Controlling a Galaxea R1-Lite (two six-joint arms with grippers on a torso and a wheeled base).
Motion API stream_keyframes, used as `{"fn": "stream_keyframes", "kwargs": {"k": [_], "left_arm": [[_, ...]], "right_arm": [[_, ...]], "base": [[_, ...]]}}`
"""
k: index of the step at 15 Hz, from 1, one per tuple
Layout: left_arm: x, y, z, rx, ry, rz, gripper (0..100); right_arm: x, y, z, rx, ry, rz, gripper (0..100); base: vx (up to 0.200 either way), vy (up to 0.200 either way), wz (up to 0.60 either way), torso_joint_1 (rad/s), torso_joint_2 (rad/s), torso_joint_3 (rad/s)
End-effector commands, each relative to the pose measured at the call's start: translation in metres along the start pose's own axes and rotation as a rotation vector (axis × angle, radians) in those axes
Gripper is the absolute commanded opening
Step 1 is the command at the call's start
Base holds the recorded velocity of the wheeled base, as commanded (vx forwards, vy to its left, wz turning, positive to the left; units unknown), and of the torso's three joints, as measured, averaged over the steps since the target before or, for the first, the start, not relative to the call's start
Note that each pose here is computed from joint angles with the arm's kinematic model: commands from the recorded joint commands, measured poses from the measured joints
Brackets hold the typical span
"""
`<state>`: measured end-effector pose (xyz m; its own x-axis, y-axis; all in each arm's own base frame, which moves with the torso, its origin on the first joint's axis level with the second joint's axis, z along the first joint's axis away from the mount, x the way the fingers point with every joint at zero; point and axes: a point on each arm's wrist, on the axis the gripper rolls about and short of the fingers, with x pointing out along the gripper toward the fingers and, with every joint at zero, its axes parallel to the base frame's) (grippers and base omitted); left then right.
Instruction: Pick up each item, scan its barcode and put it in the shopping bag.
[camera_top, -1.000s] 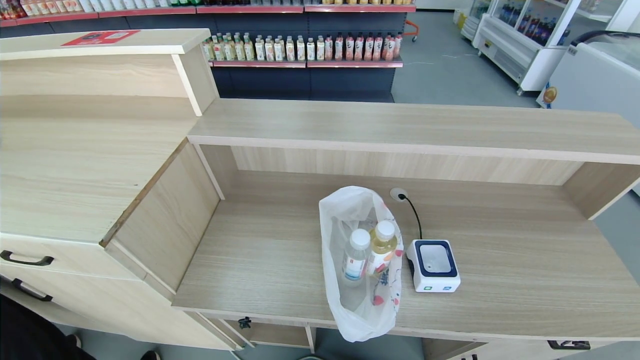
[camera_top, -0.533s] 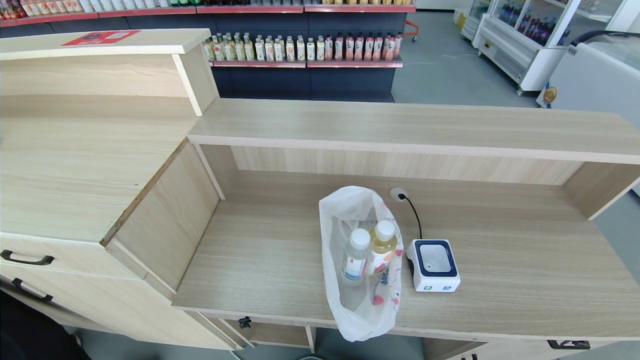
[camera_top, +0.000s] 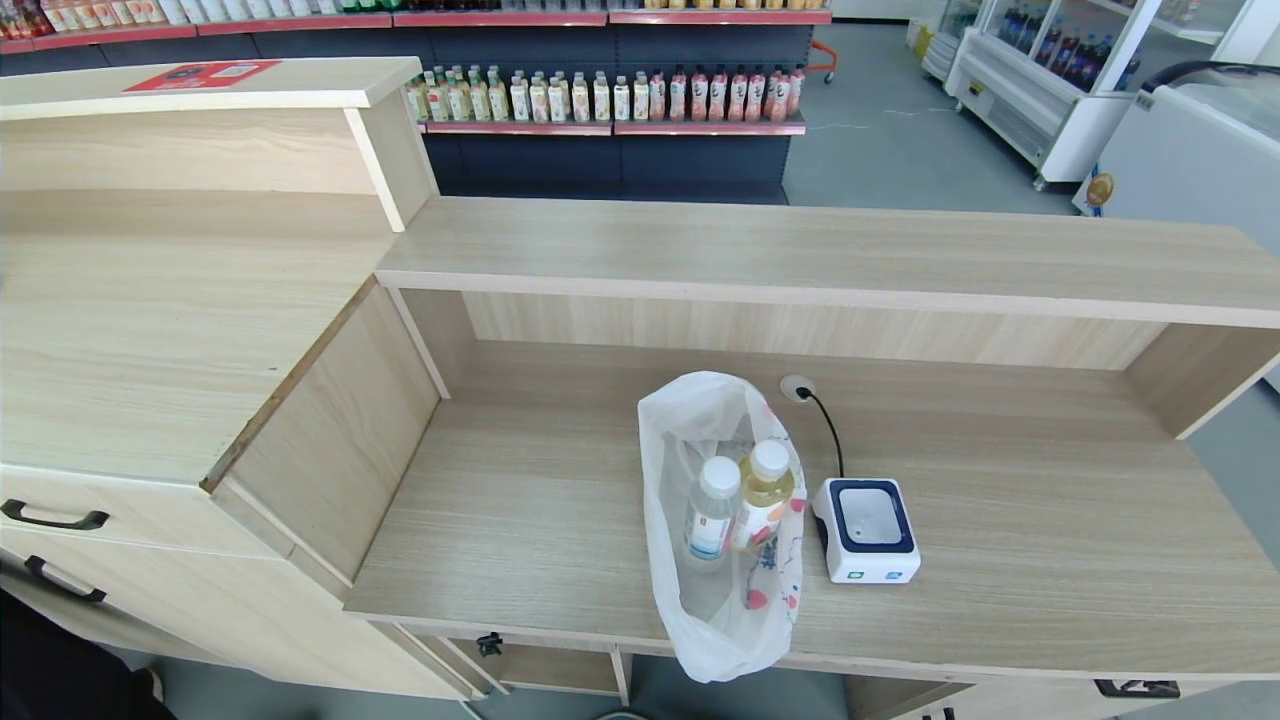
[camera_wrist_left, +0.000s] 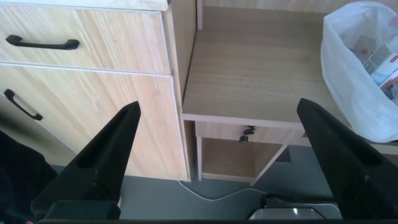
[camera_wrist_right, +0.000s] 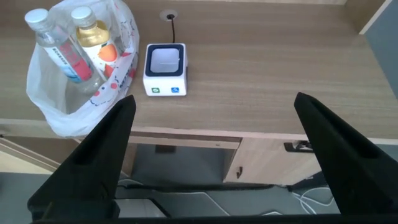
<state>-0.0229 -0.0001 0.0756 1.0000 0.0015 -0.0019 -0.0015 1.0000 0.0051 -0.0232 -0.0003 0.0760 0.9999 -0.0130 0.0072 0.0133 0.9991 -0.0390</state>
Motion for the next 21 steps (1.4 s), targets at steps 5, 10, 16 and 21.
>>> {"fn": "stream_keyframes", "kwargs": {"k": [5, 10, 16, 21], "left_arm": [[0.0000, 0.0000, 0.0000, 0.001, 0.000, 0.000, 100], [0.0000, 0.0000, 0.0000, 0.001, 0.000, 0.000, 100], [0.0000, 0.0000, 0.0000, -0.005, 0.000, 0.002, 100], [0.0002, 0.0000, 0.0000, -0.002, 0.003, 0.000, 100]], "right_arm": [[0.0003, 0.0000, 0.0000, -0.001, 0.004, 0.001, 100], [0.0003, 0.0000, 0.0000, -0.001, 0.004, 0.001, 100], [0.0003, 0.0000, 0.0000, -0.002, 0.004, 0.001, 100], [0.0003, 0.0000, 0.0000, -0.002, 0.004, 0.001, 100]], "base": [[0.000, -0.200, 0.00, 0.006, 0.00, 0.000], [0.000, -0.200, 0.00, 0.004, 0.00, 0.003], [0.000, -0.200, 0.00, 0.003, 0.00, 0.002], [0.080, 0.000, 0.00, 0.001, 0.00, 0.000]]}}
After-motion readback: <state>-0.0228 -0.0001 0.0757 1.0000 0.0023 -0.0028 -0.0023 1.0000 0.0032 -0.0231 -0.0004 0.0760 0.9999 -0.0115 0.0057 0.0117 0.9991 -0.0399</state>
